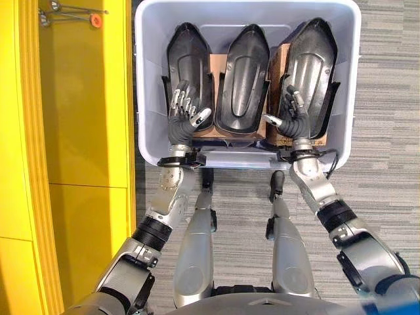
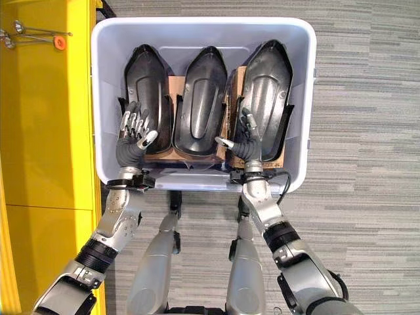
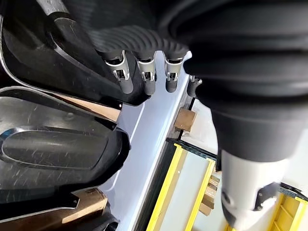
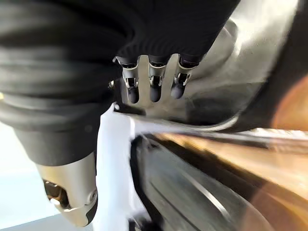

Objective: Move parts from the plastic box to the shelf.

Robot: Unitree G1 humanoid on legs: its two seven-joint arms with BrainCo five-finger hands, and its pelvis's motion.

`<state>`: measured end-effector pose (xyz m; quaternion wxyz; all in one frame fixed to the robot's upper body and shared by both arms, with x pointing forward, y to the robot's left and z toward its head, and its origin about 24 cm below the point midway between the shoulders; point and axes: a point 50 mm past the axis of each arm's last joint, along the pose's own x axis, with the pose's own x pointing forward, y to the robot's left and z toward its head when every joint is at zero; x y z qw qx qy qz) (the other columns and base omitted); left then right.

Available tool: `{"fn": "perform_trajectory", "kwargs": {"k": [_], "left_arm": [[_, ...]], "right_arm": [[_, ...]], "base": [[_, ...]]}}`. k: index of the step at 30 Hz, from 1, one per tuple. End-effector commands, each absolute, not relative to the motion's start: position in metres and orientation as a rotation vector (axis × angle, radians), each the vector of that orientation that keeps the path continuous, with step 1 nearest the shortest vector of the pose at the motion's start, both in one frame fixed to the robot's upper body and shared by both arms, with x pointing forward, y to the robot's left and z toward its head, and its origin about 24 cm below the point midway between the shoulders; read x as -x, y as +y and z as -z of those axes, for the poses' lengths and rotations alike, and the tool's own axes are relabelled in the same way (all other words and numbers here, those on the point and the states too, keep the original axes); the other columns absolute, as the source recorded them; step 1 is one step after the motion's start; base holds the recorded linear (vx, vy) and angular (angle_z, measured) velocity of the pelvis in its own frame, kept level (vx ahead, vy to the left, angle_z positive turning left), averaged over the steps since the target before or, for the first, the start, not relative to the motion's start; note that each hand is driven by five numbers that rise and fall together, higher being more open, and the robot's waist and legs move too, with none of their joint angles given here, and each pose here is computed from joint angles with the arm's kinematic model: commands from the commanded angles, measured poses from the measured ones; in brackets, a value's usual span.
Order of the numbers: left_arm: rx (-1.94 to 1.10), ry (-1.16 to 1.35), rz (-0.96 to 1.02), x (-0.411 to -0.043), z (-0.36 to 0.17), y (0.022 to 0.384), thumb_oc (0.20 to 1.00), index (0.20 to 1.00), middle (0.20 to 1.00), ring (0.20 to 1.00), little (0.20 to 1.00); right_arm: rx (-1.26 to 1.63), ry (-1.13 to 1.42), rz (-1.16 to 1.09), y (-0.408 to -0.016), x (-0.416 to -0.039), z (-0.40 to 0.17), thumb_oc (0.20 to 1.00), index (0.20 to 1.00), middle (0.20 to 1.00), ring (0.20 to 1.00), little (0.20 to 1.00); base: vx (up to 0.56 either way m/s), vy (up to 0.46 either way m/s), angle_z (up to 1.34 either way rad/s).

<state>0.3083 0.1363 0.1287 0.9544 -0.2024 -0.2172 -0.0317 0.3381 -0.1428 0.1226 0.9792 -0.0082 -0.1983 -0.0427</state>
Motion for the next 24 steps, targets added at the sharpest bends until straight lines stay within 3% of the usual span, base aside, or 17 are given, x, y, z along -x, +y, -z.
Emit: {"fn": "perform_trajectory", "kwargs": {"k": [1,10,24], "left_arm": [[0.413,-0.588,0.039,-0.304,-0.154,0.145,1.0,1.0,1.0,1.0,1.0],[0.374,-0.603,0.014,-0.298,-0.154,0.154,1.0,1.0,1.0,1.0,1.0],[0.368,-0.61,-0.001,-0.297,-0.154,0.156,1.0,1.0,1.0,1.0,1.0]], "right_arm": [[-0.021,-0.549,0.136,-0.154,-0.327,-0.143,1.0,1.0,1.0,1.0,1.0],[-0.058,-0.85,0.257,-0.179,-0.289,-0.188,1.0,1.0,1.0,1.0,1.0],[-0.029,-0.725,0.296,-0.184,-0.297,-0.162,1.0,1.0,1.0,1.0,1.0]], "base": [[0.0,0.0,0.0],[0.0,0.001,-0.01],[0.0,-0.001,-0.01]]}}
